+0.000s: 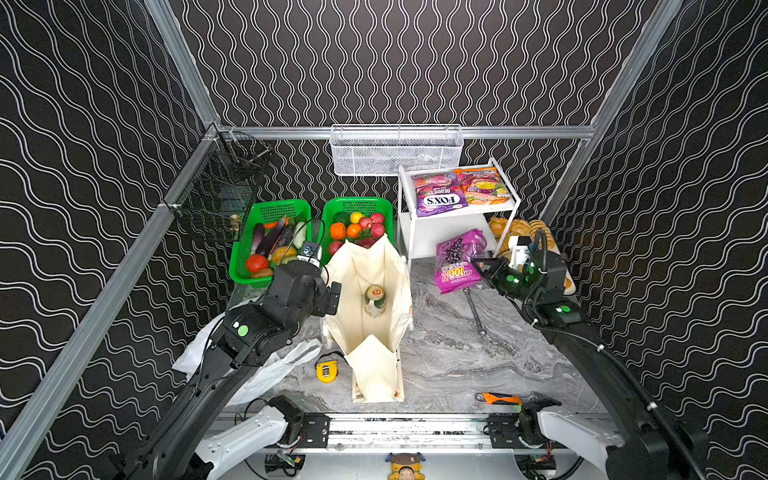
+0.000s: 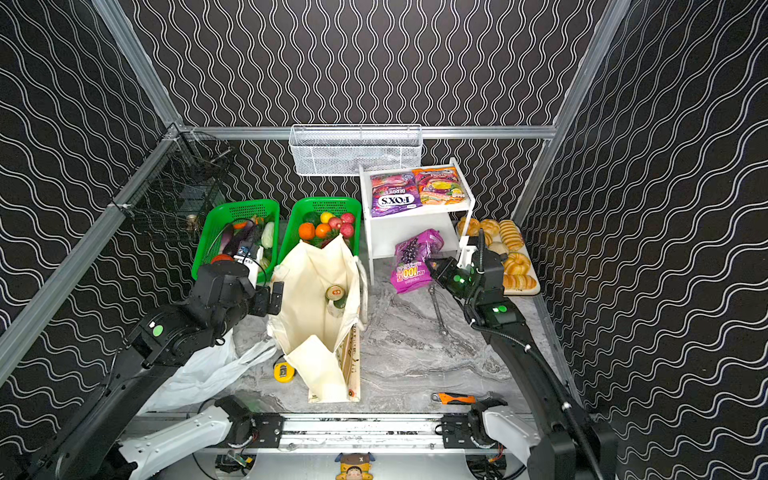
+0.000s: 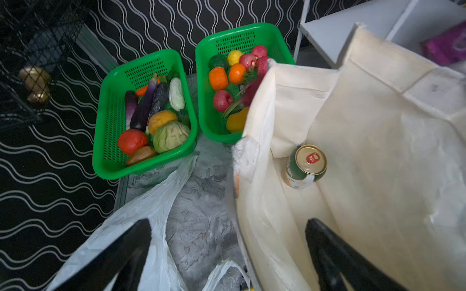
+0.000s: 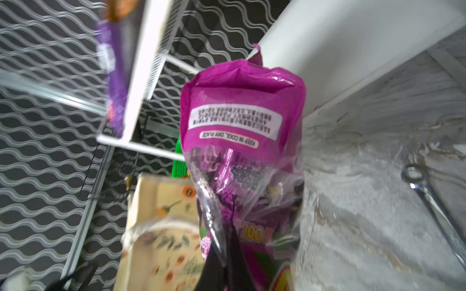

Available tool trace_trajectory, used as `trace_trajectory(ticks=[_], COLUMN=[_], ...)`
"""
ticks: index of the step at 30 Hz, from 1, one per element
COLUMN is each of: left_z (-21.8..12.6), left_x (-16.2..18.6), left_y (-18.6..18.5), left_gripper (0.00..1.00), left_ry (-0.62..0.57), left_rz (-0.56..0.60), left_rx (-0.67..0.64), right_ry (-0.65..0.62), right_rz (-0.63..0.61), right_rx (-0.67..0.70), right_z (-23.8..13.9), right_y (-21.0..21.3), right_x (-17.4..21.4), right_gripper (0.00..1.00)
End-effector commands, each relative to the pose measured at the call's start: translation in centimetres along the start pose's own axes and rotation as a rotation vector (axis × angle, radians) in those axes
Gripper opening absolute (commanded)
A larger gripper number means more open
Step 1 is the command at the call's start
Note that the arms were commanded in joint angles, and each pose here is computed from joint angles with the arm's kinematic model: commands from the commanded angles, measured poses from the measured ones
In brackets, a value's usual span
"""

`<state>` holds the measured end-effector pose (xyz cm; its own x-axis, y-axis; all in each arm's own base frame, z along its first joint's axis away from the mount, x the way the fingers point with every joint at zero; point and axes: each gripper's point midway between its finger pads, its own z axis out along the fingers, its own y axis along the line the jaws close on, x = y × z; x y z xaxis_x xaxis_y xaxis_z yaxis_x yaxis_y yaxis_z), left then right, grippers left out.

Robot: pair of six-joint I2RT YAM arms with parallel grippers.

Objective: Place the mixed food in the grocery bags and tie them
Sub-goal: 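Pull the purple snack bag off the shelf and carry it over the tote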

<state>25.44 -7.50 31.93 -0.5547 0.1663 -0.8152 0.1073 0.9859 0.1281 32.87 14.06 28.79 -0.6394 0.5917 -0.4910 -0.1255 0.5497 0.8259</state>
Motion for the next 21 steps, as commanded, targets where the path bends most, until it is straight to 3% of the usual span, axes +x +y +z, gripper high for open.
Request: trace_trajectory(ticks=[1, 11, 21], left_z=[0.3, -0.2, -0.6], left_x=[-0.1, 1.8, 4.1], left_y=[-1.3, -2.0, -3.6], left_gripper=[0.99, 0.96, 0.77], left_ry=[0.037, 0.115, 0.163], left_rz=[-0.095, -0.253, -0.307], left_rx=[0.12, 0.228, 0.321], right_ry=[0.045, 0.14, 0.219], right_rz=[-0.089, -0.153, -0.241], right_rx=[-0.077, -0.377, -0.382], right_z=[-3.0, -10.3, -7.6], right_y=[3.2, 14.3, 20.4], right_x=[1.1, 2.0, 6.1], right_gripper=[0.0, 0.0, 0.0])
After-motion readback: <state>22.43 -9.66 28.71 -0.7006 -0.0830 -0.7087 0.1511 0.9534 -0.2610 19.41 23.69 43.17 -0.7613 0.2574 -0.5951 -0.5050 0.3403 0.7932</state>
